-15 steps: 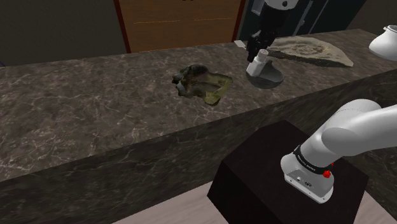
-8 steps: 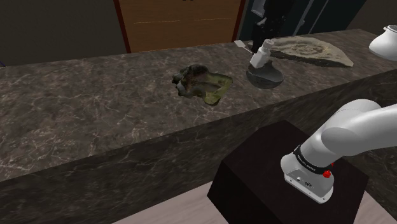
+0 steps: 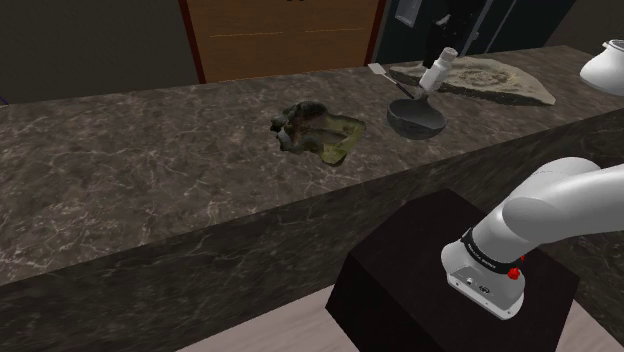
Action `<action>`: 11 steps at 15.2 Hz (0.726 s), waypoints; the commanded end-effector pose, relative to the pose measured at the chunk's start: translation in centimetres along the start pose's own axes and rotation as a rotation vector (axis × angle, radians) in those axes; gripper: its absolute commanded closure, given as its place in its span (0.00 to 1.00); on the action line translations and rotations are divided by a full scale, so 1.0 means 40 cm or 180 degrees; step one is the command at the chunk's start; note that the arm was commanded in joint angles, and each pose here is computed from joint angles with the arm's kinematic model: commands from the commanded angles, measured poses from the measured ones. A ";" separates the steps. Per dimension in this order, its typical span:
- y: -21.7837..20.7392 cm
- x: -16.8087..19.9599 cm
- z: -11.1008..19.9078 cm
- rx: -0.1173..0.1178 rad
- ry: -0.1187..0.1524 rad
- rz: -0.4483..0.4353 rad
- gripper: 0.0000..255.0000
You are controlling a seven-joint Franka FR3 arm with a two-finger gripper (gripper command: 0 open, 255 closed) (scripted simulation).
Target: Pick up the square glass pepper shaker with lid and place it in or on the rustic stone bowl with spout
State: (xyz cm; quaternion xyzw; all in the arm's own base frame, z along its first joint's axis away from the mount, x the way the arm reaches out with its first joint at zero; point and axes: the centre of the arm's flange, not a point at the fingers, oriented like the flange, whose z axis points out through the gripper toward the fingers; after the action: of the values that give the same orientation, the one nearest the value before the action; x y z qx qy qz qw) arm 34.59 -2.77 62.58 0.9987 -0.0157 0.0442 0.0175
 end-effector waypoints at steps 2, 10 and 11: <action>0.094 0.002 -0.009 -0.0002 0.0000 -0.0005 1.00; 0.116 -0.005 0.081 -0.0002 0.0000 -0.0005 1.00; 0.116 -0.007 0.094 -0.0002 0.0000 -0.0005 1.00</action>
State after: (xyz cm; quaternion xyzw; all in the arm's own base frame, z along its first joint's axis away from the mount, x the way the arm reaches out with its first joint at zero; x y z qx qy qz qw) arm 34.45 -7.54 59.54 0.9988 -0.0150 0.0440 0.0178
